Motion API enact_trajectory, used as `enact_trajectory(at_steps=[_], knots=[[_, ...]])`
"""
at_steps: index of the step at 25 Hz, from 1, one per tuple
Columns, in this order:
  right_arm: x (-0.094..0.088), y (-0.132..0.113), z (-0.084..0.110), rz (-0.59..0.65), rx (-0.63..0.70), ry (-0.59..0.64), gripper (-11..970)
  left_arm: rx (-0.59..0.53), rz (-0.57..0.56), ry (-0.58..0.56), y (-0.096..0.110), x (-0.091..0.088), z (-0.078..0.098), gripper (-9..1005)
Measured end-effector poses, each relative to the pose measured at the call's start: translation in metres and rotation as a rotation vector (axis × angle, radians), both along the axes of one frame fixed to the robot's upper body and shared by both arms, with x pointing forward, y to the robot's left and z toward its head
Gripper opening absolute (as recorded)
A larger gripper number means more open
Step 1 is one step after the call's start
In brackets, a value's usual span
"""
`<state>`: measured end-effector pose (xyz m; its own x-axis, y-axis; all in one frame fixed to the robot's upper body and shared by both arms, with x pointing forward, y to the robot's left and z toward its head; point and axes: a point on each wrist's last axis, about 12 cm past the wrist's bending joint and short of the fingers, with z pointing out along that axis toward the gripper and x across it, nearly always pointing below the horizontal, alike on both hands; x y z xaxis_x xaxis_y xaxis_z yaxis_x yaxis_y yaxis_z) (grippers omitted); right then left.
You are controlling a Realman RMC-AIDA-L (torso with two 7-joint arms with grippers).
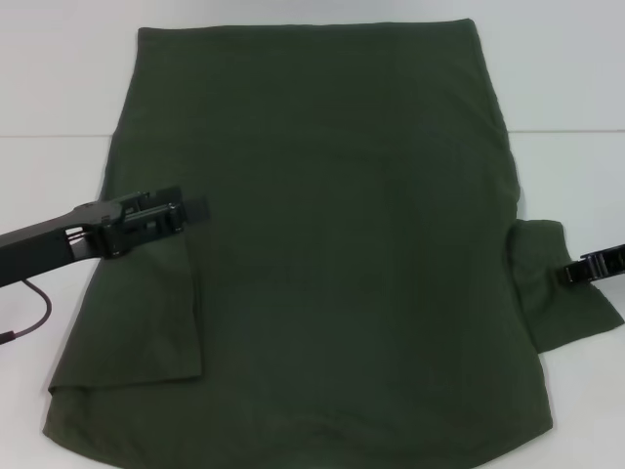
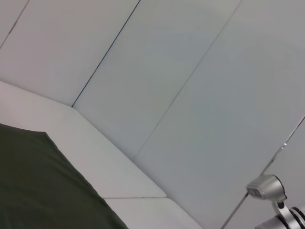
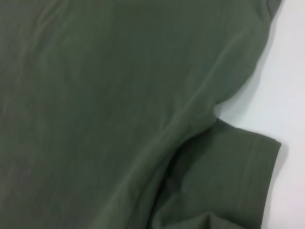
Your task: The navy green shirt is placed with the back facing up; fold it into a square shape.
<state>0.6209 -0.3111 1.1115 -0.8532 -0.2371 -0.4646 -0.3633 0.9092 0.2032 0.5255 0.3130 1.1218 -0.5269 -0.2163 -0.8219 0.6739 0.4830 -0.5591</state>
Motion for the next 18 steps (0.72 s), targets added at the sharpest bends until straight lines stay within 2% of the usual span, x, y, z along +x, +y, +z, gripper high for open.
enact_trajectory(at_steps=[8, 14, 18], knots=[[0.000, 0.002, -0.003, -0.010, 0.003, 0.007, 157, -0.006, 0.002, -0.002, 0.000, 0.000, 0.000, 786], [0.001, -0.003, 0.000, -0.031, 0.003, 0.011, 2, -0.009, 0.002, -0.005, 0.000, 0.000, 0.001, 785], [0.001, -0.012, 0.006, -0.073, -0.012, -0.009, 2, -0.009, 0.000, -0.005, 0.000, 0.000, 0.001, 786]])
